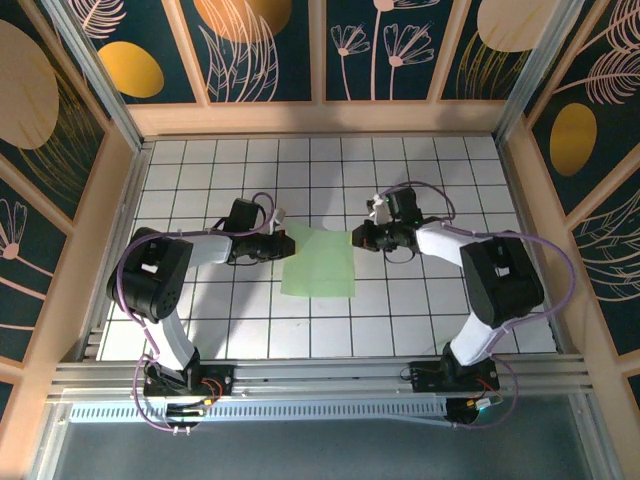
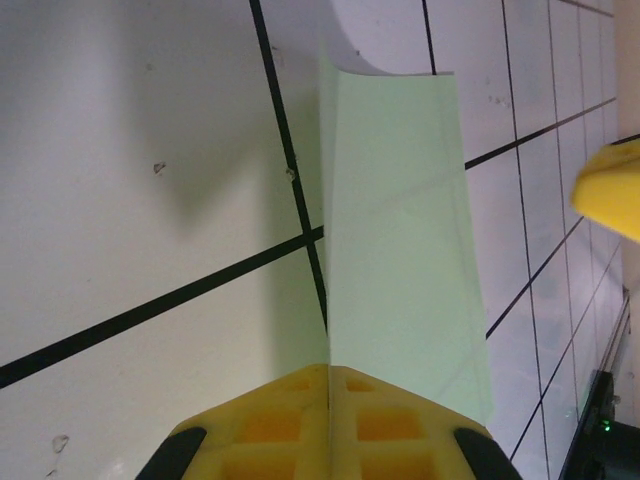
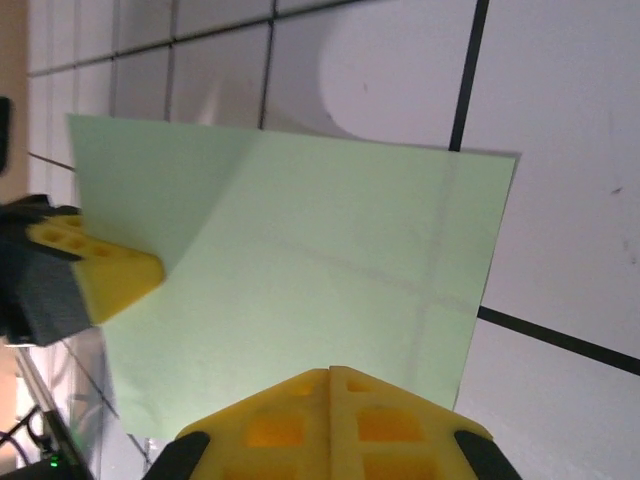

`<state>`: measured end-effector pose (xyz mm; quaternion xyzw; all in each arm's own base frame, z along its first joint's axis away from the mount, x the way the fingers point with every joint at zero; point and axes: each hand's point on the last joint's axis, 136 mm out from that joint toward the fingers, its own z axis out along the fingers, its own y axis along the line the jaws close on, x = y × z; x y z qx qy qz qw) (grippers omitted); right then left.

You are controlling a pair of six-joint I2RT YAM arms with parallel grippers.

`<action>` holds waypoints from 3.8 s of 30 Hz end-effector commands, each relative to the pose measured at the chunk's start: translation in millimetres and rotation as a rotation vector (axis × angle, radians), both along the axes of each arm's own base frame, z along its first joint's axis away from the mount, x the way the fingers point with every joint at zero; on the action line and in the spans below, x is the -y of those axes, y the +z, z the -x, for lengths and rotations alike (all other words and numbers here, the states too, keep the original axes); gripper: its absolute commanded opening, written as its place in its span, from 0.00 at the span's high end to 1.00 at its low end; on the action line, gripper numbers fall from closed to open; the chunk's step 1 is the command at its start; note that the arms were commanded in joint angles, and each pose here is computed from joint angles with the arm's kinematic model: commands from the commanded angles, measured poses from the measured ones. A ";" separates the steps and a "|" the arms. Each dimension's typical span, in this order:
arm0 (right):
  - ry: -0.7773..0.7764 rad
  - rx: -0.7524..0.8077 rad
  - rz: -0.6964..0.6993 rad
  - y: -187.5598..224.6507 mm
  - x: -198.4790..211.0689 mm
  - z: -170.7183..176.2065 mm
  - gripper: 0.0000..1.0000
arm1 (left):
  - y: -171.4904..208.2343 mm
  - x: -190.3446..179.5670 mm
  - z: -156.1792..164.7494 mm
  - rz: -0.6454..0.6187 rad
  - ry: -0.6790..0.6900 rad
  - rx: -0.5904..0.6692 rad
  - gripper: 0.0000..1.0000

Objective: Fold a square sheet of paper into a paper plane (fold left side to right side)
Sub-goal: Place a square sheet of paper at the center of the table, then first fold in half a square sheet of paper at the center of the table.

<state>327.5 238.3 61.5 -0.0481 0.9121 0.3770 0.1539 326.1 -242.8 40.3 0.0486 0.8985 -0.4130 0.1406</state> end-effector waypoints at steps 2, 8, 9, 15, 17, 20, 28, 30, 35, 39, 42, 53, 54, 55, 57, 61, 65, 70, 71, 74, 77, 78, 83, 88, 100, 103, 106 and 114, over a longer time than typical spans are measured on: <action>-0.033 -0.010 0.046 -15.2 -2.0 -11.6 1.00 | -2.2 -0.3 -0.7 -0.012 -0.006 -0.008 1.00; -0.026 -0.072 0.105 -43.0 0.8 -1.8 1.00 | 1.0 1.9 0.4 0.010 -0.007 -0.015 0.97; -0.025 -0.076 0.116 -46.2 1.6 -0.6 1.00 | 1.0 2.1 0.8 0.013 -0.006 -0.017 0.94; -0.028 -0.098 0.180 -60.4 10.8 4.5 1.00 | 16.4 8.4 0.9 0.076 -0.008 -0.005 0.77; -0.034 -0.099 0.206 -64.0 14.8 4.9 1.00 | 25.8 11.2 0.3 0.109 -0.008 0.010 0.70; -0.045 -0.100 0.233 -68.7 19.4 4.8 1.00 | 38.7 14.8 0.8 0.154 -0.011 0.024 0.60; -0.036 -0.104 0.239 -73.3 16.1 5.8 1.00 | 58.3 27.6 2.7 0.240 -0.039 0.016 0.44; -0.033 -0.108 0.238 -74.4 15.1 6.9 1.00 | 61.6 30.7 2.3 0.243 -0.044 0.019 0.42; -0.034 -0.106 0.235 -74.4 13.5 7.7 1.00 | 67.0 41.7 2.6 0.252 -0.071 0.026 0.38; -0.033 -0.102 0.230 -72.8 12.5 7.5 1.00 | 63.0 48.6 1.2 0.254 -0.081 0.011 0.35; -0.030 -0.101 0.227 -72.3 11.9 8.7 1.00 | 62.6 55.4 -0.2 0.261 -0.090 0.012 0.31; -0.033 -0.094 0.181 -65.9 5.2 8.8 1.00 | 48.9 72.3 -9.9 0.263 -0.080 -0.022 0.30; -0.033 -0.092 0.180 -65.5 5.2 8.5 1.00 | 46.5 73.4 -9.8 0.259 -0.078 -0.027 0.31; -0.033 -0.088 0.178 -64.5 5.0 8.2 1.00 | 44.3 74.7 -9.6 0.256 -0.078 -0.032 0.32; -0.035 -0.080 0.169 -61.5 3.8 7.5 1.00 | 39.8 75.5 -10.4 0.245 -0.070 -0.040 0.35; -0.029 -0.068 0.132 -53.9 -1.3 5.9 1.00 | 27.1 75.1 -8.9 0.218 -0.057 -0.070 0.51; -0.028 -0.053 0.111 -46.2 -4.7 3.3 1.00 | 19.5 73.0 -7.2 0.200 -0.046 -0.085 0.67; -0.026 -0.016 0.072 -29.7 -10.4 -2.8 1.00 | 14.4 70.7 -9.6 0.177 -0.027 -0.090 0.88; -0.030 -0.007 0.063 -25.2 -10.7 -4.3 1.00 | 13.9 70.7 -10.6 0.175 -0.022 -0.091 0.91; -0.051 0.022 0.024 -9.8 -9.4 -8.1 0.95 | 14.3 70.8 -12.7 0.180 -0.007 -0.092 0.97; -0.067 0.040 -0.008 3.0 -4.2 -7.9 0.86 | 15.8 70.5 -13.6 0.185 0.002 -0.090 1.00; -0.067 0.042 -0.026 6.8 -3.3 -5.5 0.82 | 15.6 70.4 -13.8 0.184 0.004 -0.091 1.00; -0.045 0.023 -0.164 28.8 -10.0 9.9 0.55 | 17.9 70.5 -13.8 0.193 0.009 -0.088 1.00; -0.010 -0.027 -0.258 30.3 -27.1 24.2 0.41 | 20.4 71.1 -12.8 0.213 0.012 -0.087 1.00; 0.036 -0.066 -0.305 25.7 -59.8 24.3 0.60 | 23.1 71.4 -8.8 0.222 -0.002 -0.083 1.00; 0.019 -0.076 -0.278 18.6 -56.7 23.4 0.73 | 27.0 71.4 -9.0 0.227 -0.007 -0.080 1.00; 0.012 -0.088 -0.241 10.1 -53.6 24.0 0.84 | 34.1 71.1 -9.0 0.227 -0.010 -0.060 1.00; -0.046 -0.088 -0.068 -14.3 -34.1 18.3 1.00 | 48.1 52.5 -16.2 0.121 0.061 0.038 0.60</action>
